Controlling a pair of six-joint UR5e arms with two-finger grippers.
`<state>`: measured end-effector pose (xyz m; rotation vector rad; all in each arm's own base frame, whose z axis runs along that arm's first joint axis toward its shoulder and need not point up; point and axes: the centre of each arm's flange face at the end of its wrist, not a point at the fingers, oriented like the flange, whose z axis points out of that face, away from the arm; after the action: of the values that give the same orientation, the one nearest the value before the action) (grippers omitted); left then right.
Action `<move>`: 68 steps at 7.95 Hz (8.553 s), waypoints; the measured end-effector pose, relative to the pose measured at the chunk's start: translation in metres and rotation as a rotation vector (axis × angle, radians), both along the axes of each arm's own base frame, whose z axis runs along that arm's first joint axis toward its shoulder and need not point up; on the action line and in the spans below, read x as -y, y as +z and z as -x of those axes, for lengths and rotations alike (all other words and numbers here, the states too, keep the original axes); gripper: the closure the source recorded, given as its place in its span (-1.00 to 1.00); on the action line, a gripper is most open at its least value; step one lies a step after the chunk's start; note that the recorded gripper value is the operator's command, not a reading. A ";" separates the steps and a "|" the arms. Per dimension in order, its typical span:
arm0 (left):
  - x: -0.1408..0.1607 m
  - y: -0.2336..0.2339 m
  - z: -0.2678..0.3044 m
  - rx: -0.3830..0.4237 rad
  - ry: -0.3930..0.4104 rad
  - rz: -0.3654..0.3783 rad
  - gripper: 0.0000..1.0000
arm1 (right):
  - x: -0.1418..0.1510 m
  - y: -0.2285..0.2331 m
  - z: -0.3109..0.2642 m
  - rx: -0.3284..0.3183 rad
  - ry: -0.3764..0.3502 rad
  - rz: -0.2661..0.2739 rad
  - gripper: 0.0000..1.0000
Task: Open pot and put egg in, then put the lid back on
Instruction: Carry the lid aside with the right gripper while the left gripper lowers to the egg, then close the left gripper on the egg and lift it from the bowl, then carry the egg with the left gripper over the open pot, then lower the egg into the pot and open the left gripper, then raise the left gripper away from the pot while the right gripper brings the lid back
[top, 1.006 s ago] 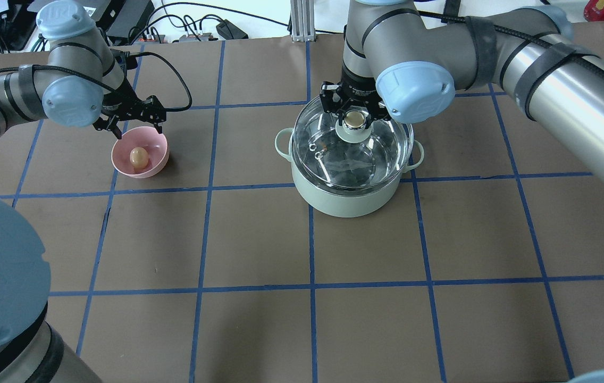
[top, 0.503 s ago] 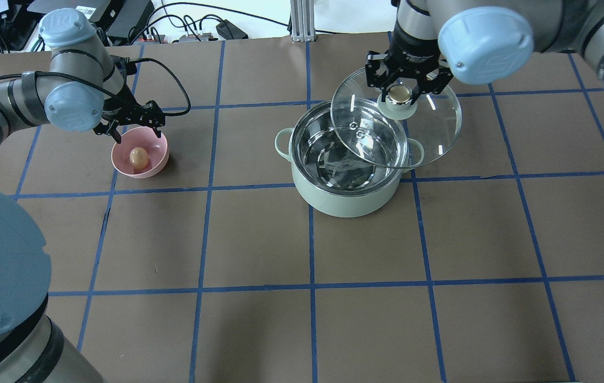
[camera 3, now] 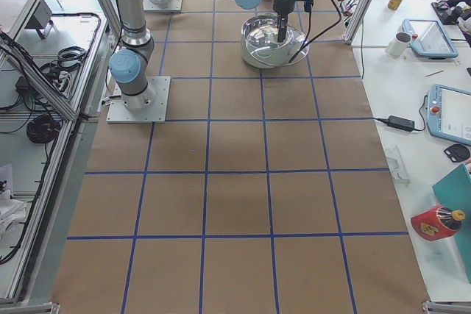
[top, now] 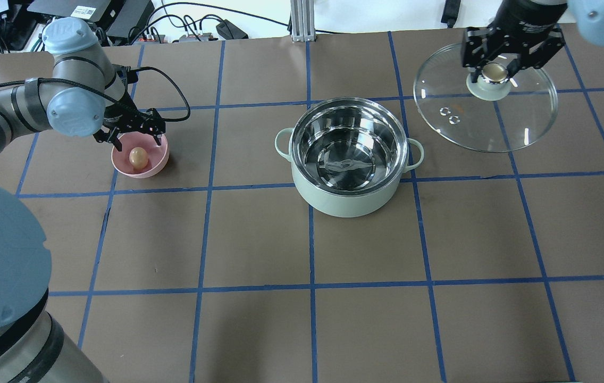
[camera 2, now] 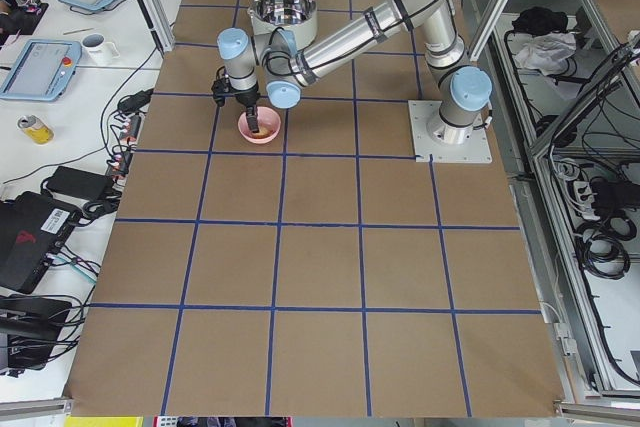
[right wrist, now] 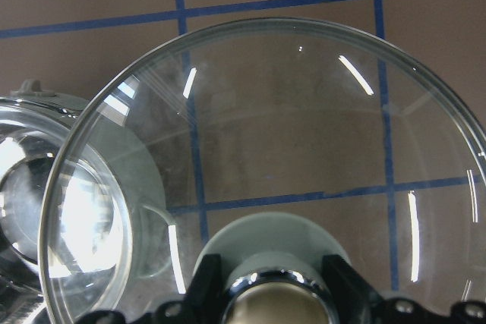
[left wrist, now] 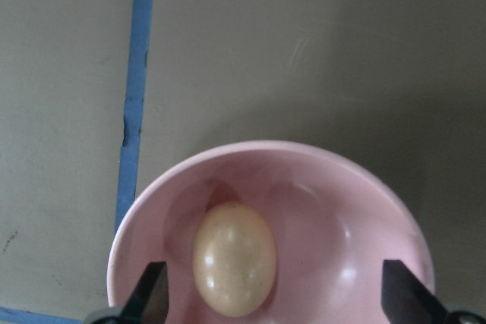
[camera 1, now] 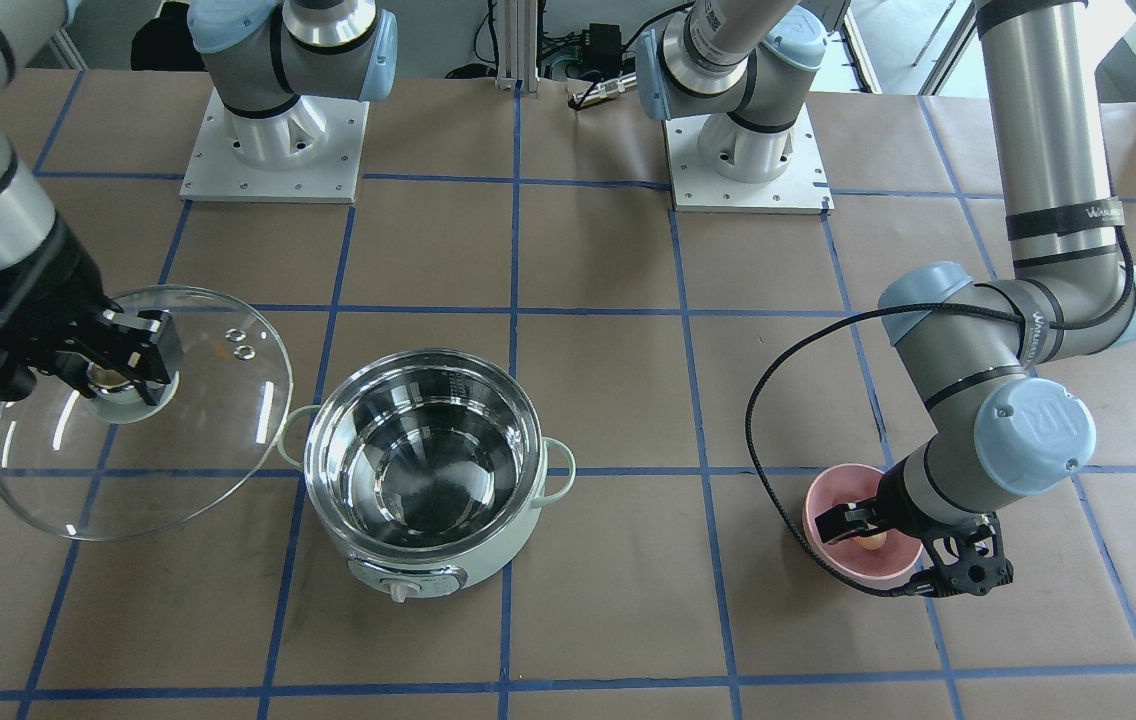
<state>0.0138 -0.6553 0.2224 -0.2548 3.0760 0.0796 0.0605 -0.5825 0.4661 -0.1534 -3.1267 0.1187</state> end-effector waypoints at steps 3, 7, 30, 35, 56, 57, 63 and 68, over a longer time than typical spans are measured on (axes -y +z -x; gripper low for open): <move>-0.007 -0.009 0.001 -0.004 0.002 -0.024 -1.00 | -0.006 0.006 0.070 -0.041 0.071 -0.019 1.00; -0.010 -0.016 0.002 -0.007 0.003 -0.036 -1.00 | -0.004 -0.002 0.084 -0.059 0.128 -0.035 1.00; -0.008 -0.020 -0.002 0.022 0.006 -0.035 0.81 | 0.007 -0.029 0.087 -0.034 0.186 -0.076 1.00; -0.024 0.072 0.007 0.037 0.001 -0.033 0.99 | 0.011 -0.040 0.088 -0.024 0.180 -0.091 1.00; -0.089 0.051 0.450 -0.133 -0.126 0.050 0.99 | 0.024 -0.067 0.091 -0.021 0.176 -0.090 1.00; -0.089 0.043 0.452 -0.129 -0.129 0.039 0.95 | 0.024 -0.068 0.091 -0.020 0.176 -0.091 1.00; -0.088 0.032 0.457 -0.131 -0.127 0.045 -0.75 | 0.027 -0.077 0.090 0.000 0.176 -0.098 1.00; -0.104 0.105 0.449 -0.154 -0.143 0.117 -1.00 | 0.025 -0.068 0.086 -0.005 0.169 -0.082 1.00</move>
<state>-0.4350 -0.5514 0.3274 -0.0335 3.2454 -0.0919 -0.0251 -0.6071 0.3982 0.1124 -3.1285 -0.0084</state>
